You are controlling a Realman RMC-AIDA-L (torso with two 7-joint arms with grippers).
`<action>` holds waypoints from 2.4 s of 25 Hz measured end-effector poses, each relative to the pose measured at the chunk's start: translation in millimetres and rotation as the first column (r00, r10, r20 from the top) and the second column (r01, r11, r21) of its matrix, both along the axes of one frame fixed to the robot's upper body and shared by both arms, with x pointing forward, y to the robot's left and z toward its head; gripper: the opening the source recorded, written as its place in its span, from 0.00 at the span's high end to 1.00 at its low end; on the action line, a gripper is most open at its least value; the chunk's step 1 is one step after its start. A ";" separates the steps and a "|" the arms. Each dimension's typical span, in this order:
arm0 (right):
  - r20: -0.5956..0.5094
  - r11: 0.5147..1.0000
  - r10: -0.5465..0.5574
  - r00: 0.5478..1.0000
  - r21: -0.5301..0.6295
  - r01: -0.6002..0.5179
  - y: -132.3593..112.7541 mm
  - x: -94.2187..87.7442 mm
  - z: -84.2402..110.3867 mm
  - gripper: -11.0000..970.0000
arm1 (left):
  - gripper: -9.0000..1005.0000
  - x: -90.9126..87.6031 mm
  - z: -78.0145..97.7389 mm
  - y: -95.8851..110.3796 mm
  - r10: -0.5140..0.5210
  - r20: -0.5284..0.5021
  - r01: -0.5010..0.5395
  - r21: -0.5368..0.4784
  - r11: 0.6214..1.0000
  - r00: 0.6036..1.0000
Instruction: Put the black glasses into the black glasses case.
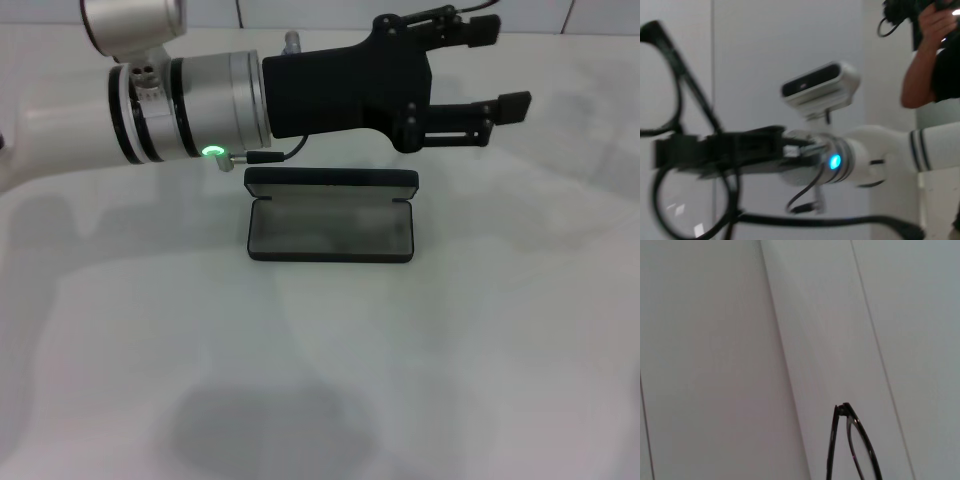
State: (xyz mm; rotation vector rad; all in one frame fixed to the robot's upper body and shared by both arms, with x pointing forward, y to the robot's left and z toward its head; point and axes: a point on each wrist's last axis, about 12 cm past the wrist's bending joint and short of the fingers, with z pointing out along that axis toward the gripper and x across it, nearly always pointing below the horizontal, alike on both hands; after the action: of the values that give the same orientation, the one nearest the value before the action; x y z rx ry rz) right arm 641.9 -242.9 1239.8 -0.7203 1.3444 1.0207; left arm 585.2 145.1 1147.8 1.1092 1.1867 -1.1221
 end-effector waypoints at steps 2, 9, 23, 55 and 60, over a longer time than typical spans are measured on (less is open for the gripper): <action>-0.003 1.000 0.015 1.000 0.006 -0.015 7.2 1.0 0.1 0.87 | 0.20 -2.6 2.9 -1.1 -0.032 -0.001 0.032 -0.015 0.999 0.999; -0.012 0.997 0.059 0.998 -0.058 -0.059 27.3 -0.2 -9.6 0.87 | 0.20 -5.8 9.6 -1.8 -0.073 0.011 0.074 -0.056 0.996 0.997; -0.075 0.980 0.121 0.990 -0.149 -0.131 5.7 -16.5 -27.1 0.87 | 0.20 -2.8 10.9 12.8 0.000 0.005 0.001 -0.111 0.994 1.000; -0.105 0.974 0.114 0.988 -0.187 -0.132 -1.1 -18.8 -31.3 0.87 | 0.20 -0.7 10.5 16.4 0.021 0.018 -0.019 -0.101 0.995 1.000; -0.085 0.985 0.029 0.996 -0.165 -0.043 -14.5 -17.4 -35.4 0.87 | 0.20 -1.8 10.3 28.7 0.069 0.025 -0.065 -0.130 0.989 0.997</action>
State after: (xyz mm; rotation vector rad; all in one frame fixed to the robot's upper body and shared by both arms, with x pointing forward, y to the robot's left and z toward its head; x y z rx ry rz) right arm 624.5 -257.4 1204.5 -0.8369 1.5063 0.9834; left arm 583.3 173.8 1158.1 0.9773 1.1045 -1.1113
